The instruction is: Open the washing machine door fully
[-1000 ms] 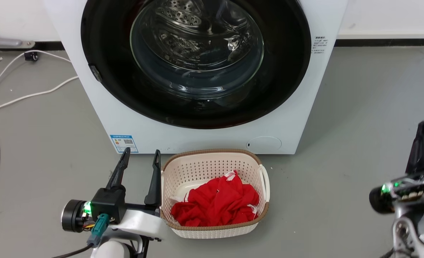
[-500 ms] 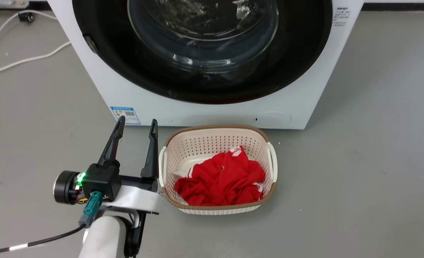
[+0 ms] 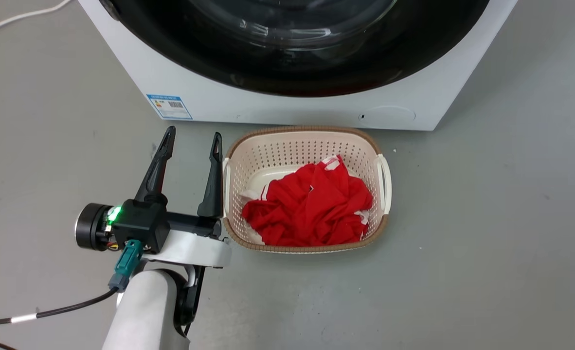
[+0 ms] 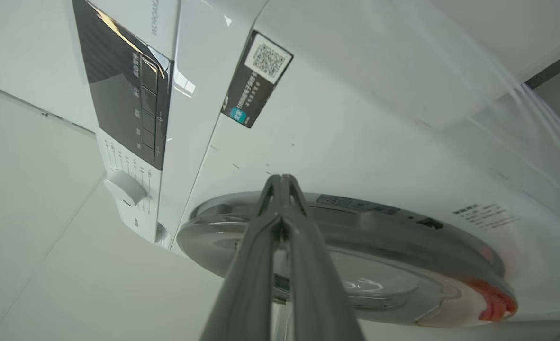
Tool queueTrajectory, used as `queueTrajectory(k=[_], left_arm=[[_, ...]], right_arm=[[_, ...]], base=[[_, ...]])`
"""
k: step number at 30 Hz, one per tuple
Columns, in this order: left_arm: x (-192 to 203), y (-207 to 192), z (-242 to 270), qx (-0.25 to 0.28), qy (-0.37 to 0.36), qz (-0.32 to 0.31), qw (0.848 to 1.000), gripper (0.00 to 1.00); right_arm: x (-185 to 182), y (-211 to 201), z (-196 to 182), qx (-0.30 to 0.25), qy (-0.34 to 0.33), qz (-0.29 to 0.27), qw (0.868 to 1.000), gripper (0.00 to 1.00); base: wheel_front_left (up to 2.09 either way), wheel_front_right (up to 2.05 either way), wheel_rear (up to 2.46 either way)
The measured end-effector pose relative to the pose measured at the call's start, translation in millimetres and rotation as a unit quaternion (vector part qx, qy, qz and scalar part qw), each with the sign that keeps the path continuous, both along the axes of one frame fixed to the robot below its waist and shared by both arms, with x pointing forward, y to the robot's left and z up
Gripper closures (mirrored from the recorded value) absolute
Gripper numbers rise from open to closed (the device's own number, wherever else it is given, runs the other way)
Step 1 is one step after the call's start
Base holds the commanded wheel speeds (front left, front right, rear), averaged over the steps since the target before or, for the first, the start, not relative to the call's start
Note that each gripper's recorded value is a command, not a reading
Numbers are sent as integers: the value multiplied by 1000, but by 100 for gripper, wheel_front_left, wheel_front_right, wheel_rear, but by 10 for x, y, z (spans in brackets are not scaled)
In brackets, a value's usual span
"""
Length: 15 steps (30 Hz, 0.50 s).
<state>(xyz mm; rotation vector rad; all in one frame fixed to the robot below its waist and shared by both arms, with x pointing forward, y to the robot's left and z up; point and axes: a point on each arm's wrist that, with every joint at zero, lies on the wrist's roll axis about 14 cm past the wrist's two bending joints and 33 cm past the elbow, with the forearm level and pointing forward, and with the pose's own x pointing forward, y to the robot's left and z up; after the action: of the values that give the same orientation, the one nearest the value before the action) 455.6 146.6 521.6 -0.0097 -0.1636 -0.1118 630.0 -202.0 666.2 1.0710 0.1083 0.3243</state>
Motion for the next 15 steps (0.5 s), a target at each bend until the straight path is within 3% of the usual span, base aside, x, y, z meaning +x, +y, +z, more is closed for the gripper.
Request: queueTrajectory(k=[6,15], left_arm=[[148,-45,-95,1,6,-9,1000,0],[321,-66,-262,0,18,-12,1000,0]], right_arm=[[279,361,-187,-70,41,55,995,100],[529,723,-542,-117,84,110,984,100]], base=[[0,0,0],[0,0,0]])
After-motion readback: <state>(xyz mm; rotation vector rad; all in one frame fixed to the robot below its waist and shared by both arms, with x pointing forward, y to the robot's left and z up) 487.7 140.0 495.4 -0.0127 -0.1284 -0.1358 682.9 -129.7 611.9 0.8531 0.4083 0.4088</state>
